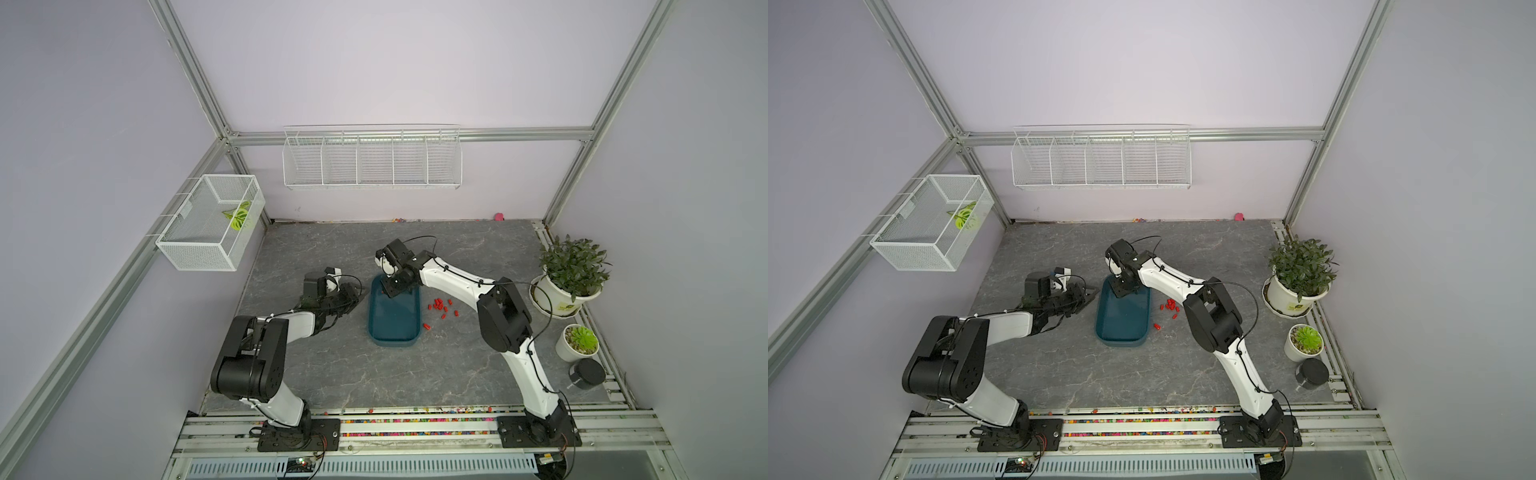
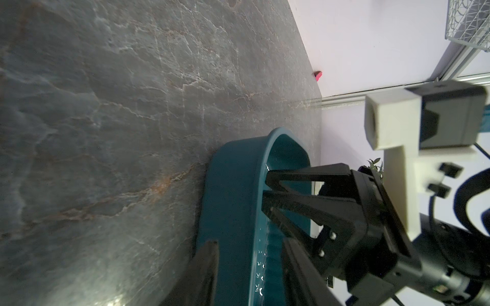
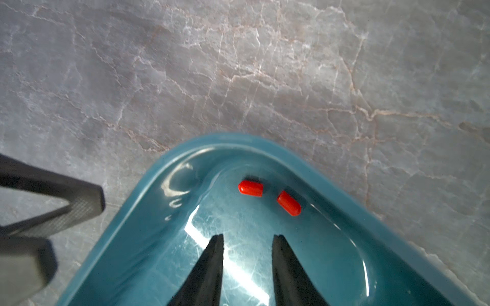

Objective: Take the screw protection sleeves out of the storage box
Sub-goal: Pick up the screw protection sleeve from the storage box, then place the screw protection sleeve at the center of the board, then pick up the screw protection sleeve from the storage box.

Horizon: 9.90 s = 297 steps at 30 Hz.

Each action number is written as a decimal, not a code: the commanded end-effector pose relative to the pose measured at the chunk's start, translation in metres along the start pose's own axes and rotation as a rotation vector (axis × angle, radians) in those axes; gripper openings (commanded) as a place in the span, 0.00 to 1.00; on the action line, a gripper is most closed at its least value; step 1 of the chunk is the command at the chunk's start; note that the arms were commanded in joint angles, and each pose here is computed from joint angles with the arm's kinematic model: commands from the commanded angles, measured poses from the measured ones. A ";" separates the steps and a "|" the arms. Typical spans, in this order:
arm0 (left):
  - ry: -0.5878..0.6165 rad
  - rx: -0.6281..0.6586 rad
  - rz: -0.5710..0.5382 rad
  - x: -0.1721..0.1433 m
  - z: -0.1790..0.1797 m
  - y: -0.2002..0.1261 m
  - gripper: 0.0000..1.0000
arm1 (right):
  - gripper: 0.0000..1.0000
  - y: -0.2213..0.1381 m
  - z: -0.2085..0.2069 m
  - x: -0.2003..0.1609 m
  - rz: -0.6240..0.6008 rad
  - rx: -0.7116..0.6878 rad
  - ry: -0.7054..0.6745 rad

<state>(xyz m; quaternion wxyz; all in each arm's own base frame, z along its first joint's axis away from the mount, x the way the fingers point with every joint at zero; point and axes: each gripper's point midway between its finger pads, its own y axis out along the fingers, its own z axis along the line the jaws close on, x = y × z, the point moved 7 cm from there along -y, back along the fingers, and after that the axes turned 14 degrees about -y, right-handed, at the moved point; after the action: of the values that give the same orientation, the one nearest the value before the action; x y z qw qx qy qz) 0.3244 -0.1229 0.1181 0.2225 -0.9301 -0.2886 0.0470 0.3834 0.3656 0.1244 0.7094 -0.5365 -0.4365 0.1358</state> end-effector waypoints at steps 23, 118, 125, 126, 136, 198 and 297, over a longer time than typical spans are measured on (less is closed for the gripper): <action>0.016 -0.022 -0.008 0.004 -0.007 -0.002 0.46 | 0.38 0.024 0.006 0.006 0.025 -0.012 -0.028; 0.012 -0.022 -0.006 0.005 -0.005 0.000 0.46 | 0.08 -0.063 -0.005 0.001 -0.008 -0.041 -0.050; 0.005 -0.022 -0.010 0.005 -0.004 0.000 0.46 | 0.08 -0.112 -0.009 -0.023 -0.030 -0.020 -0.039; 0.004 -0.021 -0.009 0.005 -0.004 0.001 0.46 | 0.08 -0.120 -0.008 -0.027 -0.038 -0.019 -0.037; 0.002 -0.009 -0.004 0.006 -0.004 0.002 0.46 | 0.08 -0.147 -0.010 -0.078 0.001 -0.035 -0.024; -0.003 -0.013 0.021 0.006 -0.003 0.005 0.46 | 0.29 -0.064 -0.029 -0.180 0.202 -0.027 0.119; -0.002 -0.019 0.027 0.005 -0.003 0.005 0.46 | 0.29 0.021 -0.019 -0.004 0.176 -0.028 -0.352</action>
<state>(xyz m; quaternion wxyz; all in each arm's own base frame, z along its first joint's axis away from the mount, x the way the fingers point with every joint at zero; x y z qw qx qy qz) 0.3261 -0.1242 0.1150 0.2189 -0.9337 -0.2781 0.0536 0.3991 0.3570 0.1143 0.6007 -0.5543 -0.5077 0.2723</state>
